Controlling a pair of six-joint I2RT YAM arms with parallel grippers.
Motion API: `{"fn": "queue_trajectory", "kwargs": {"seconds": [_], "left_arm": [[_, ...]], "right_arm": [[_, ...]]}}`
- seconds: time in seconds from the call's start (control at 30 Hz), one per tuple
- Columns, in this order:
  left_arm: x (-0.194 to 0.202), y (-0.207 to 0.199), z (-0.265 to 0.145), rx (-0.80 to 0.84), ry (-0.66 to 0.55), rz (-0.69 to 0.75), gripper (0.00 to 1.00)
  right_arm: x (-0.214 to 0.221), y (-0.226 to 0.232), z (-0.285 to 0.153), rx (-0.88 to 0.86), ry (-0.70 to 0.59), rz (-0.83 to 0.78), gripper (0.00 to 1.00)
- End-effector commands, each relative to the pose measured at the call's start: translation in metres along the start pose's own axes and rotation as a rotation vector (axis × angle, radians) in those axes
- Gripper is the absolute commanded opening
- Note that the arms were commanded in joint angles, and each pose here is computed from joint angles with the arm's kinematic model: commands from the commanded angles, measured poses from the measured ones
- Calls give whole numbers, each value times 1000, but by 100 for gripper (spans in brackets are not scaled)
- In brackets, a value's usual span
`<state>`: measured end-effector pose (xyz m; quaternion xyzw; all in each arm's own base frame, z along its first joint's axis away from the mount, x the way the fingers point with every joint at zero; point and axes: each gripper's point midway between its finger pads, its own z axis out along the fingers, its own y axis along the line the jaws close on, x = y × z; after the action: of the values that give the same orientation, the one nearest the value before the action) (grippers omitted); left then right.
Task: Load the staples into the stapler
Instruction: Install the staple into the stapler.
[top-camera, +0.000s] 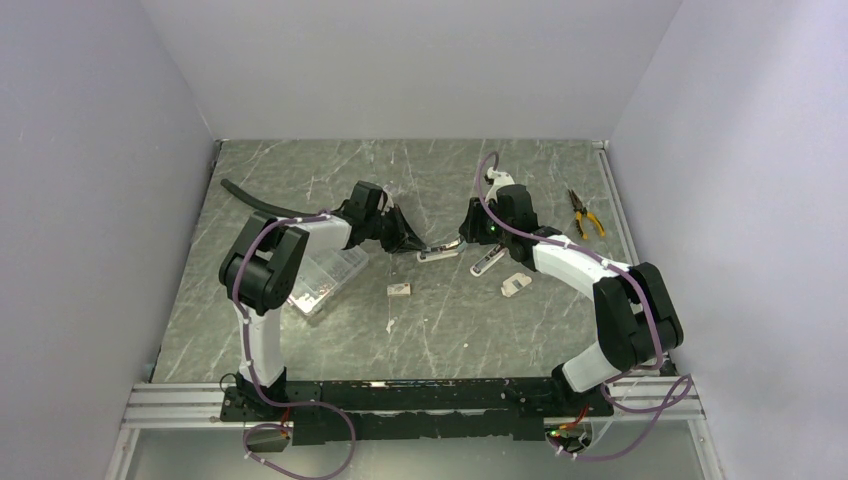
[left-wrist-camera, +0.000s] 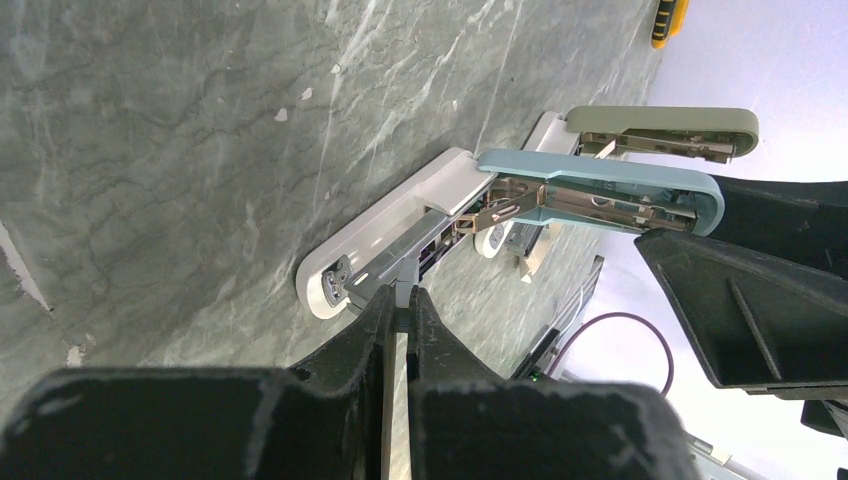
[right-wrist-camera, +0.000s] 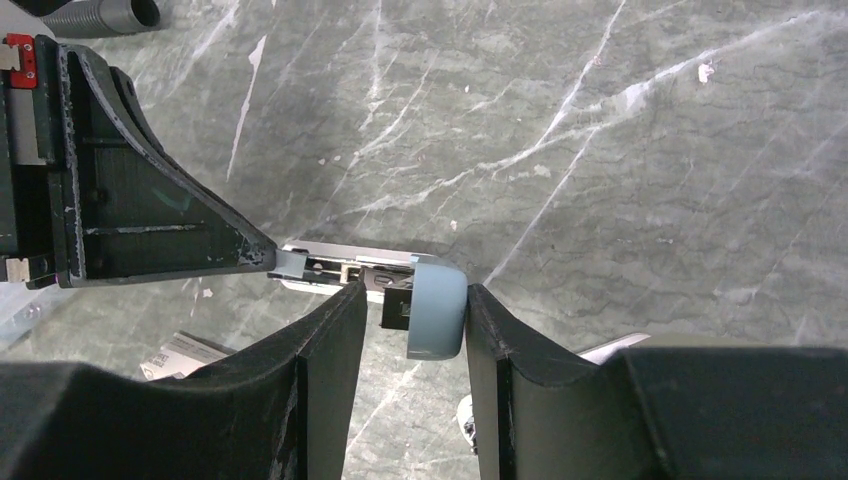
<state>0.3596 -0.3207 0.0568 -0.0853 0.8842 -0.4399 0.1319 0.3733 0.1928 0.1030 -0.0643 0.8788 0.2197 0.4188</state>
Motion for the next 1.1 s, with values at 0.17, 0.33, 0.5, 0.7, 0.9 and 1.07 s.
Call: {"fn": "queue_trajectory", "kwargs": {"seconds": [0.17, 0.33, 0.5, 0.7, 0.9, 1.07], "left_arm": [[-3, -11, -7, -2, -21, 20, 3], [-1, -5, -3, -17, -7, 8, 3], [1, -3, 1, -26, 12, -3, 3], [2, 0, 7, -34, 31, -13, 3], [2, -1, 10, -35, 33, -4, 3], [6, 2, 11, -53, 49, -9, 3]], "right_arm": [[-13, 7, -3, -33, -53, -17, 45], [-14, 7, -3, -33, -52, -17, 45], [-13, 7, -3, -33, -49, -15, 45], [-13, 8, -3, -35, -48, -16, 45], [-13, 8, -3, -37, -47, -15, 45], [-14, 9, -4, -37, -50, -16, 45]]}}
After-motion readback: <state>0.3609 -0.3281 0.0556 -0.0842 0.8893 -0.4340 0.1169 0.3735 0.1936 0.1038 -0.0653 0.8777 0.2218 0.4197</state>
